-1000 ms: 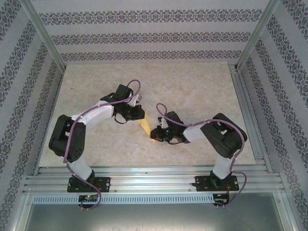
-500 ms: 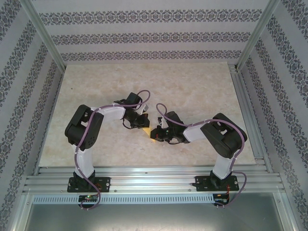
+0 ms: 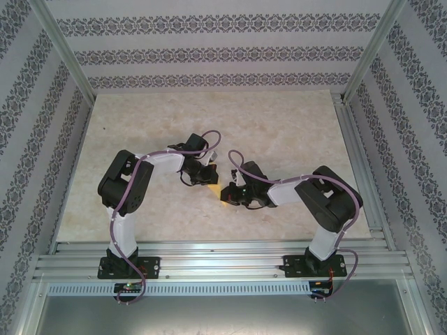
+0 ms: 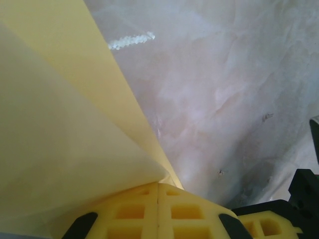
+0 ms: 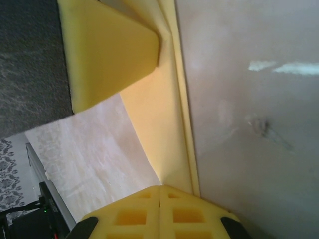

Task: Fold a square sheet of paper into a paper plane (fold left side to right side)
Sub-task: Fold the wing for the fifth time at the center of the table.

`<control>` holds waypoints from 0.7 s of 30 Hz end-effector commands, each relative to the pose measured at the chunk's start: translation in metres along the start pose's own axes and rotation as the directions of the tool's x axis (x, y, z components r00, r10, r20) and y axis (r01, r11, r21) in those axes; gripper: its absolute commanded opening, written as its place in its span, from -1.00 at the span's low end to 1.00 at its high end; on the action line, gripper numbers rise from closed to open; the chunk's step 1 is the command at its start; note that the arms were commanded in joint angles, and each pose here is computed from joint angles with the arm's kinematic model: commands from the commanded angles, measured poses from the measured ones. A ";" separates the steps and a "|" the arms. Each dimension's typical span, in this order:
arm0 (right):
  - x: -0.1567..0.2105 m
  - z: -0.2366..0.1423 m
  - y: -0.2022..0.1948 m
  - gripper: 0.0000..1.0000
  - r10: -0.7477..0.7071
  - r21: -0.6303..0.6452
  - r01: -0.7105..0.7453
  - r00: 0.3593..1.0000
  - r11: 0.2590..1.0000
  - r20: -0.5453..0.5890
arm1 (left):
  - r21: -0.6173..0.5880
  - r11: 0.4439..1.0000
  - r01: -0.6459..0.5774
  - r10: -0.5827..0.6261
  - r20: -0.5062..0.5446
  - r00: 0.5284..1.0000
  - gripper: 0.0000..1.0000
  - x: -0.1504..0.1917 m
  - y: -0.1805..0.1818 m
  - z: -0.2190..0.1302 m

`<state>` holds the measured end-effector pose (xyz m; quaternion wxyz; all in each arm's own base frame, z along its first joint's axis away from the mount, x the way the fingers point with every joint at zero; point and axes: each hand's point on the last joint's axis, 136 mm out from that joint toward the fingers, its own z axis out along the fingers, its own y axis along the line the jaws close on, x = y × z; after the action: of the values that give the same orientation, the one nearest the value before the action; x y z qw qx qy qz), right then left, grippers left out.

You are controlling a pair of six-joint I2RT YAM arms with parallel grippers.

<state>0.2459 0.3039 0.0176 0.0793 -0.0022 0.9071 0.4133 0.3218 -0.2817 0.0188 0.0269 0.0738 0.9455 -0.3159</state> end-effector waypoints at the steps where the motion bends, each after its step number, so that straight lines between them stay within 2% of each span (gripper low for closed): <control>1: -0.006 -0.021 0.003 -0.92 -0.018 0.023 0.017 0.999 1.000 0.029 | -0.127 0.992 -0.012 0.010 -0.016 1.000 -1.00 0.009 0.035 0.016; 5: -0.022 -0.031 0.021 -0.93 -0.046 0.000 0.046 0.997 0.999 0.058 | -0.135 0.991 -0.013 0.011 -0.021 1.000 -1.00 0.012 0.038 0.017; 11: -0.032 -0.012 0.020 -0.95 -0.024 -0.008 0.025 0.999 1.000 0.040 | -0.133 0.991 -0.016 0.014 -0.015 1.000 -1.00 0.011 0.037 0.017; 21: -0.020 0.009 0.017 -0.96 -0.024 -0.012 0.024 1.000 1.000 -0.010 | -0.139 0.990 -0.018 0.015 -0.021 1.000 -1.00 0.009 0.036 0.017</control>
<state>0.2624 0.3096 0.0189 0.0705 -0.0016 0.9140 0.3995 0.3216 -0.2818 0.0183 0.0310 0.0848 0.9445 -0.3158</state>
